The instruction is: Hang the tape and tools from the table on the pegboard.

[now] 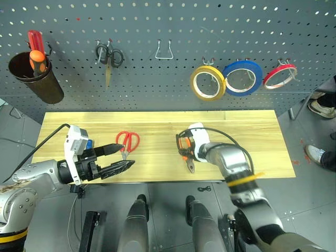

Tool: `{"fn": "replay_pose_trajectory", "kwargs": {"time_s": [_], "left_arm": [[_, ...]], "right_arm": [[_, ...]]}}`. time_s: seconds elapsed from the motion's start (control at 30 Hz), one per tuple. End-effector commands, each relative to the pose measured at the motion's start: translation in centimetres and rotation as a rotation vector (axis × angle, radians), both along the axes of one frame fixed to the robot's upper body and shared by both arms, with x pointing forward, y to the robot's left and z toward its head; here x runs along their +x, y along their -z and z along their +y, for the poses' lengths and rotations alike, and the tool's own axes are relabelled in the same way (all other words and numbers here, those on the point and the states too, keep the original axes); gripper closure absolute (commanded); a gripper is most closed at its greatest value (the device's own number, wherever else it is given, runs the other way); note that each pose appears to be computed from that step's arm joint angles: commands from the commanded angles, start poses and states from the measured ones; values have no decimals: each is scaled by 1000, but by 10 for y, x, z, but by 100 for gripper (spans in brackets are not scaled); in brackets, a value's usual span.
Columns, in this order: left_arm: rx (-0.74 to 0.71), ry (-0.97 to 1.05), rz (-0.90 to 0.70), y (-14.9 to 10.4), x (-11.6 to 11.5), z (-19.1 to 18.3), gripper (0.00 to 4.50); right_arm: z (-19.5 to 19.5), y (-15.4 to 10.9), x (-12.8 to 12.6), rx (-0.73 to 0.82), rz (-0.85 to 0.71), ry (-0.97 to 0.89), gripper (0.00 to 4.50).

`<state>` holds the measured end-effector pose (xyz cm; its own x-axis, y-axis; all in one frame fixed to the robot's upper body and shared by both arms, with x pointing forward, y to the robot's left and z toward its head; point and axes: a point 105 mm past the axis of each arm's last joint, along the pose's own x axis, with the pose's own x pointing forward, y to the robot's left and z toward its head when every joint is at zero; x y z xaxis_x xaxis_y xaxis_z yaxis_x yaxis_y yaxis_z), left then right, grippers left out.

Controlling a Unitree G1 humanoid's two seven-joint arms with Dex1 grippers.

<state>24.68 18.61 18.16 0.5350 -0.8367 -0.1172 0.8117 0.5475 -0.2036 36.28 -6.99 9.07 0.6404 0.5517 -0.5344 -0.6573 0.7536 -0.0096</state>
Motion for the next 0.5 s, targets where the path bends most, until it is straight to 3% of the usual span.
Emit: {"fn": "replay_pose_trajectory", "kwargs": {"time_s": [0.03, 0.13, 0.27, 0.4, 0.5], "left_arm": [[-85, -9, -25, -16, -4, 0, 0], [-173, -20, -34, -30, -4, -2, 0], [-351, -83, -131, -71, 10, 1, 0], [-475, -122, -220, -107, 21, 2, 0], [-542, -156, -264, -125, 27, 5, 0]], "right_arm": [[23, -93, -16, 158, -347, -197, 169], [31, -148, -28, 267, -546, -254, 169], [40, -234, -36, 410, -870, -226, 169], [48, -281, -29, 484, -1059, -155, 169], [54, -300, -20, 503, -1150, -111, 169]]}}
